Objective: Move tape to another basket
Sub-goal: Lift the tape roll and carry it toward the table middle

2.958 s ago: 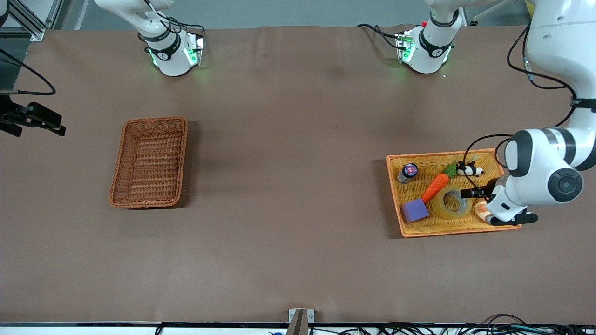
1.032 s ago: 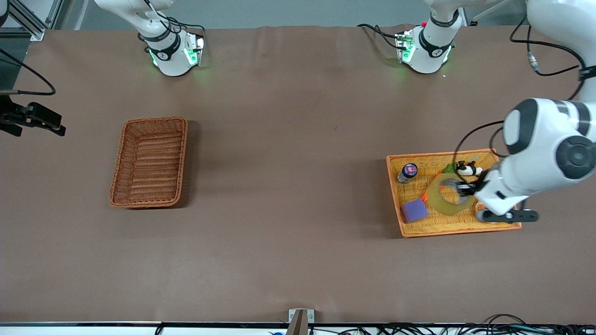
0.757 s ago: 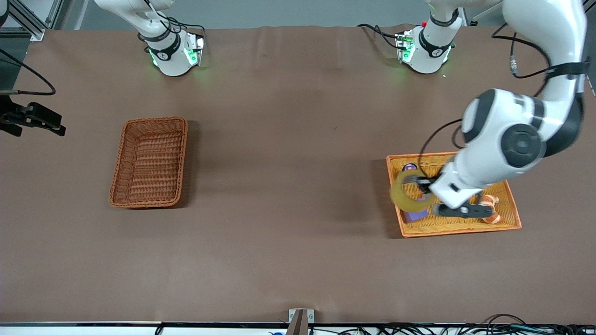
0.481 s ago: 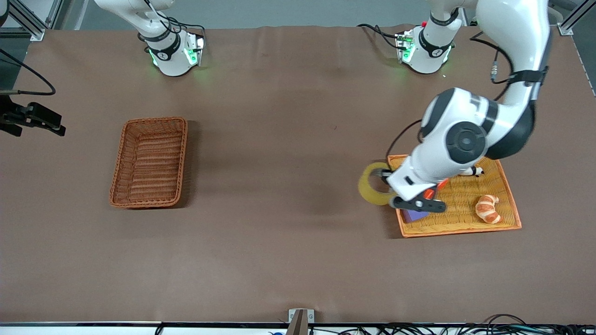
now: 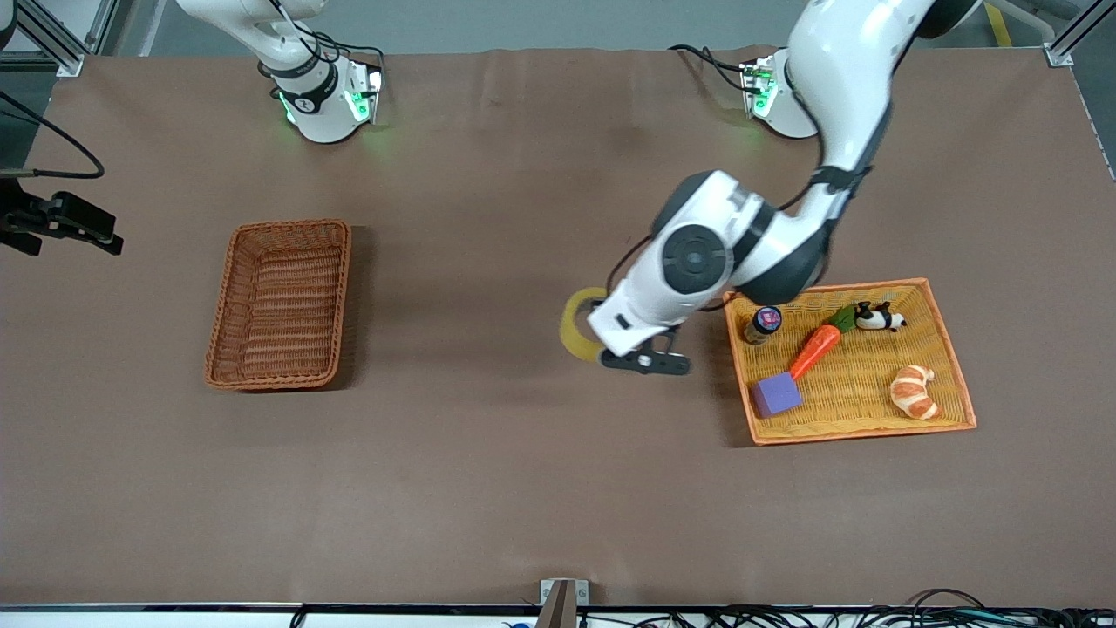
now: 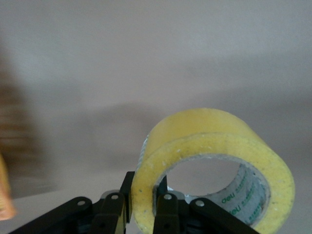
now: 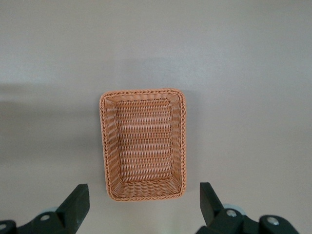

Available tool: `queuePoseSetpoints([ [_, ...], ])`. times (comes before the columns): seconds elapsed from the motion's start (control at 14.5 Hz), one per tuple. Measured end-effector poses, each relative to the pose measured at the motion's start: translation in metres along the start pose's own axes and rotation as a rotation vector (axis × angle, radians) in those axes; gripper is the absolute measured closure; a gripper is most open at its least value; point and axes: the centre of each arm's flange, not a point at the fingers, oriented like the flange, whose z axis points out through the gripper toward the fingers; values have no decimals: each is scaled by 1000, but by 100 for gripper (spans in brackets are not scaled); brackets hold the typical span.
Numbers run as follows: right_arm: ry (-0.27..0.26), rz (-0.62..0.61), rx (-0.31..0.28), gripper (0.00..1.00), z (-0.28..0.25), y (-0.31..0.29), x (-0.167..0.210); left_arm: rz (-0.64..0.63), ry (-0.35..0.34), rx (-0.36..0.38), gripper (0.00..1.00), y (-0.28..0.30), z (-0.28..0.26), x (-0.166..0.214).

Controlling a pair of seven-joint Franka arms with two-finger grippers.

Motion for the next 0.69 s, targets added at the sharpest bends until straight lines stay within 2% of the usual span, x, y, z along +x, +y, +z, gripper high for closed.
queuePoseSetpoints([
  [0.21,0,0,0,0,0,0,0,8,-4,-14,79,49,55,-15],
  [0.34,0,0,0,0,0,0,0,26,20,-38,79,77,81,-21],
  [0.48,1,1,0,0,0,1,0,42,55,-71,79,94,92,-17],
  [0.69,2,2,0,0,0,1,0,98,52,-79,79,113,111,-24],
])
